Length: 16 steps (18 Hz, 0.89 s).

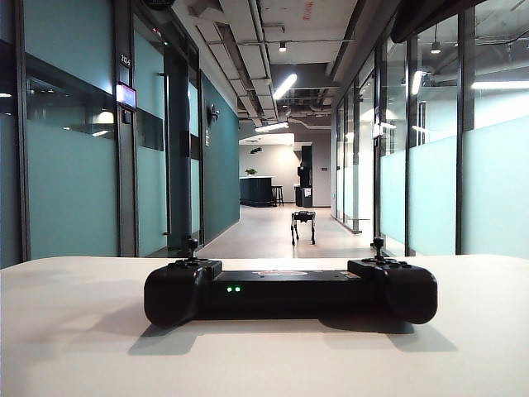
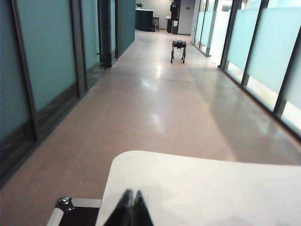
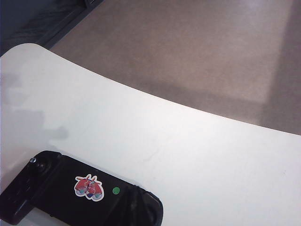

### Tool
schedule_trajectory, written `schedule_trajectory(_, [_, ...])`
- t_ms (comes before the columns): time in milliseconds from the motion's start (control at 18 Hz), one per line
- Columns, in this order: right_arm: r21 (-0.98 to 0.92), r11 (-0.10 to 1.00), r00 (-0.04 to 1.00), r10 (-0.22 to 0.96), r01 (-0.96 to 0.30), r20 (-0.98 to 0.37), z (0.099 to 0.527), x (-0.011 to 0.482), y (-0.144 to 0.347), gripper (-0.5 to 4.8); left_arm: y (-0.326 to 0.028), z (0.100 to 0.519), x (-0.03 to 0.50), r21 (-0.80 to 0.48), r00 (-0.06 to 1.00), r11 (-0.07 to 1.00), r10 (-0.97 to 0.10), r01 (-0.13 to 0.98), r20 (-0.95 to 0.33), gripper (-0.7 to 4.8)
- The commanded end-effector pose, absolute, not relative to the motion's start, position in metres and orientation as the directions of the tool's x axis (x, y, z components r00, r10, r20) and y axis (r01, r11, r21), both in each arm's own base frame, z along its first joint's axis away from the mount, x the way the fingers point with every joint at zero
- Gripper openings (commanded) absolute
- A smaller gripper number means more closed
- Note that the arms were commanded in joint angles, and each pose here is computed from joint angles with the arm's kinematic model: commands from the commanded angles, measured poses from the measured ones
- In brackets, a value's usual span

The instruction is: Push the left joystick on the remote control sitting on the white table forward to make the robot dog walk in a straight line until it approaches the door.

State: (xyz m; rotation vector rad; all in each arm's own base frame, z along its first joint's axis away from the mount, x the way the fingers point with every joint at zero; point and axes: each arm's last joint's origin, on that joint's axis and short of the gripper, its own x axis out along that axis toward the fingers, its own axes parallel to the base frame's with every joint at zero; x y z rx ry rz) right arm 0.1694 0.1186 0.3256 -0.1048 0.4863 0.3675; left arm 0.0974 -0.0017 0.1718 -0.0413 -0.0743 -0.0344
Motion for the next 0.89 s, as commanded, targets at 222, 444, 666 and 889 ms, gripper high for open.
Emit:
schedule_trajectory(222, [-0.009,0.93,0.83,0.325,-0.368,-0.454,0.329,0.1697,0.1191,-0.05,-0.0037,0.1738,0.0971,-0.006,0.995,0.999,-0.052,0.053,0.088,-0.04])
schedule_trajectory(444, [-0.008,0.93,0.83,0.325,-0.369,-0.454,0.329,0.1697,0.1191,-0.05,-0.0038,0.1735,0.0971,-0.006,0.995,0.998,-0.054,0.055,0.086,-0.05])
schedule_trajectory(666, [-0.008,0.93,0.83,0.325,-0.369,-0.454,0.329,0.1697,0.1191,-0.05,-0.0038,0.1735,0.0971,-0.006,0.995,0.998,-0.054,0.055,0.086,-0.05])
schedule_trajectory(889, [-0.02,0.94,0.845,0.297,-0.341,-0.445,0.3294,0.1698,0.1173,-0.05,-0.0038,0.1737,0.0971,-0.006,0.995,0.998,-0.054,0.055,0.087,-0.05])
